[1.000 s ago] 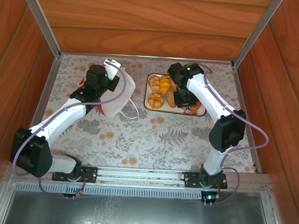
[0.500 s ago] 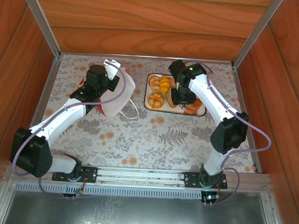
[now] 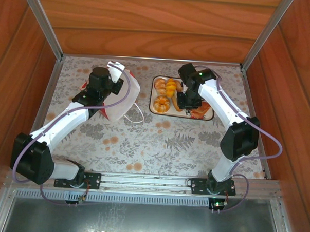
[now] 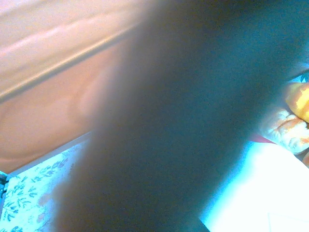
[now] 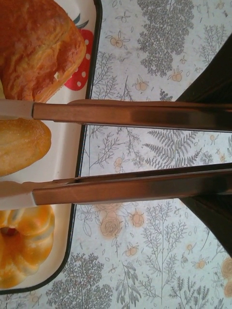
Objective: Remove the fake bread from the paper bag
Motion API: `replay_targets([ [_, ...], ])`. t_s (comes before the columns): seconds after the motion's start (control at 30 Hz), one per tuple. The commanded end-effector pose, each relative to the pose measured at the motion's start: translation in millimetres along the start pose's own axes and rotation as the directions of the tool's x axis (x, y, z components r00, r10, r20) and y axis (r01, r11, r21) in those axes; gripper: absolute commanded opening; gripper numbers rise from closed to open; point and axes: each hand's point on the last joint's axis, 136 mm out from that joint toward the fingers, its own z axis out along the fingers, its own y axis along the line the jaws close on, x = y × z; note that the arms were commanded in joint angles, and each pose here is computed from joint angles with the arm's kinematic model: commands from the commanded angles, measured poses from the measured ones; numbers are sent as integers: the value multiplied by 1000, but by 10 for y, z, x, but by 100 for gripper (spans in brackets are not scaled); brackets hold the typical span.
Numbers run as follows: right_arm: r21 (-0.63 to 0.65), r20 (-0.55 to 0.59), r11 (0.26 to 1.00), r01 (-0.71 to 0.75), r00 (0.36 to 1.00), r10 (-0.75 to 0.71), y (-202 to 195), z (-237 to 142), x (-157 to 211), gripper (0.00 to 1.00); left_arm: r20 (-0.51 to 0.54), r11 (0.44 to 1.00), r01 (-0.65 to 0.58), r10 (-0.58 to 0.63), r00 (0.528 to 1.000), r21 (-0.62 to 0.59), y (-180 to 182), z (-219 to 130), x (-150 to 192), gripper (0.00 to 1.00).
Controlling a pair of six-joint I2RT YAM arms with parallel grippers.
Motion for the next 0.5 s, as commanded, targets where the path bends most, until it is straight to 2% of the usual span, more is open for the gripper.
replay_targets([
  [0.0,-37,-4,999,-4,1000,3,30,36,-35,40,23,1000,16,-15,1000,-6,18,-68,-48,0],
  [0.13,-51,20,999,-8,1000,9,37,-157,-24,40,28,1000,3,-3,1000,14,-17,-85,-46,0],
  [0.27,-104,106,995,-14,994,24,68,-459,3,43,25,999,-20,19,1000,37,-65,-76,-10,0],
  [0.47,-173,156,985,-17,987,45,125,-647,96,44,27,994,-54,52,998,99,-187,-62,36,0],
])
